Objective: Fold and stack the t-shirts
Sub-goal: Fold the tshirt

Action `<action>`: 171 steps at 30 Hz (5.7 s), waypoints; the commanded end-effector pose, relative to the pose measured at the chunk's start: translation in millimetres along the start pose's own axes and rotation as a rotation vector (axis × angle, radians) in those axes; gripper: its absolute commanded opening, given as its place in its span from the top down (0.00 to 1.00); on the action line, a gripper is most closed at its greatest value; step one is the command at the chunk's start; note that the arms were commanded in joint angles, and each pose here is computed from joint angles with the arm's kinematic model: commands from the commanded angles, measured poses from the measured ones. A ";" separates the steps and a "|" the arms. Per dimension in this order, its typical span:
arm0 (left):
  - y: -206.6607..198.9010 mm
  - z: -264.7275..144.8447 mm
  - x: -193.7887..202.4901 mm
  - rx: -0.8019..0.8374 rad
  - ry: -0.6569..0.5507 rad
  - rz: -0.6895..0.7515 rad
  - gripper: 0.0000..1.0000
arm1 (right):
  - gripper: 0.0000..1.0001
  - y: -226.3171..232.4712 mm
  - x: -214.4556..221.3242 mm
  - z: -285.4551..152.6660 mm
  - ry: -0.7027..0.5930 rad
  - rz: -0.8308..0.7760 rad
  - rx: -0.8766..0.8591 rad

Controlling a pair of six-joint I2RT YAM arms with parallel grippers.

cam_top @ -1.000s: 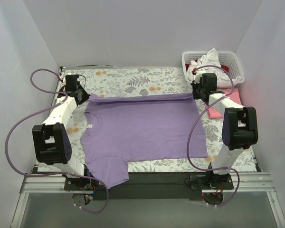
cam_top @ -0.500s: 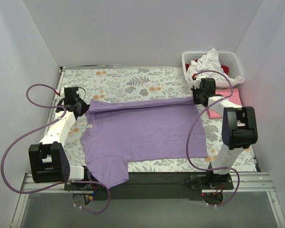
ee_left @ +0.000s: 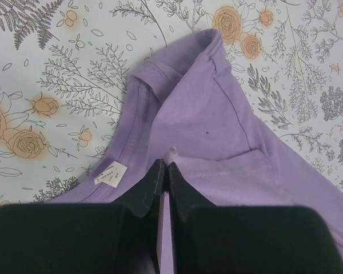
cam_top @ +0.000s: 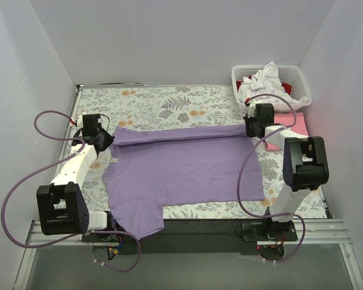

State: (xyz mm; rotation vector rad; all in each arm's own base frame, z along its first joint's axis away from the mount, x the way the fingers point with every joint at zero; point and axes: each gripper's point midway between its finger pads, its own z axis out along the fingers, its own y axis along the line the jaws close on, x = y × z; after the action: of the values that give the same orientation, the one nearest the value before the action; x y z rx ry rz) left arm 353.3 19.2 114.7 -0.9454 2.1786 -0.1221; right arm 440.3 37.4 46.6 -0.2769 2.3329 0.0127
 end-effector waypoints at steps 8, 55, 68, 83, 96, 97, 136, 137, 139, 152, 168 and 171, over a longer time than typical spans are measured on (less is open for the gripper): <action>17.7 -4.7 16.7 -0.023 0.006 -0.004 1.00 | 0.98 -11.3 -7.8 -6.6 -0.040 -0.003 0.049; 38.6 -32.5 50.5 0.032 0.035 -0.001 0.52 | 0.61 41.3 1.6 -1.7 -0.020 0.231 -0.163; 14.5 -23.9 27.6 0.062 0.003 -0.064 0.52 | 0.62 19.6 15.1 -22.5 -0.022 0.291 -0.104; -34.0 52.8 -14.2 0.089 -0.023 -0.018 0.52 | 0.62 33.3 -49.0 -7.8 -0.116 0.315 -0.250; -42.2 94.2 -23.2 0.047 -0.023 -0.019 0.52 | 0.62 30.1 -33.4 26.1 -0.061 0.383 -0.281; -40.6 95.7 -22.6 0.040 -0.023 -0.020 0.52 | 0.62 18.7 -27.9 29.2 -0.053 0.407 -0.267; 33.2 54.6 25.5 -0.215 0.064 -0.095 0.82 | 0.61 14.6 -18.0 33.7 0.002 0.452 -0.289; 29.7 49.8 22.0 -0.198 0.051 -0.100 0.79 | 0.60 13.5 -21.4 31.6 -0.006 0.442 -0.287; 31.2 42.8 24.1 -0.185 0.050 -0.088 0.75 | 0.60 13.1 -30.4 20.6 -0.023 0.424 -0.288; 25.4 -6.8 46.5 0.002 0.078 0.012 0.43 | 0.59 145.9 -70.9 -54.1 -0.129 0.128 -0.643; 33.5 16.5 56.4 0.005 0.063 0.108 0.46 | 0.59 371.3 -76.6 -62.9 -0.113 -0.131 -1.124; 31.8 19.1 60.0 0.015 0.083 0.122 0.47 | 0.59 391.4 -77.8 -54.3 -0.111 -0.142 -1.145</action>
State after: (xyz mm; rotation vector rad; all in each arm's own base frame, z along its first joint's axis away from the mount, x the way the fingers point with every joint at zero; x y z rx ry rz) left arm 307.2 8.6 44.1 -0.8749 2.3282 -0.0979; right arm 366.4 404.4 86.6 -0.9182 2.0551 1.2186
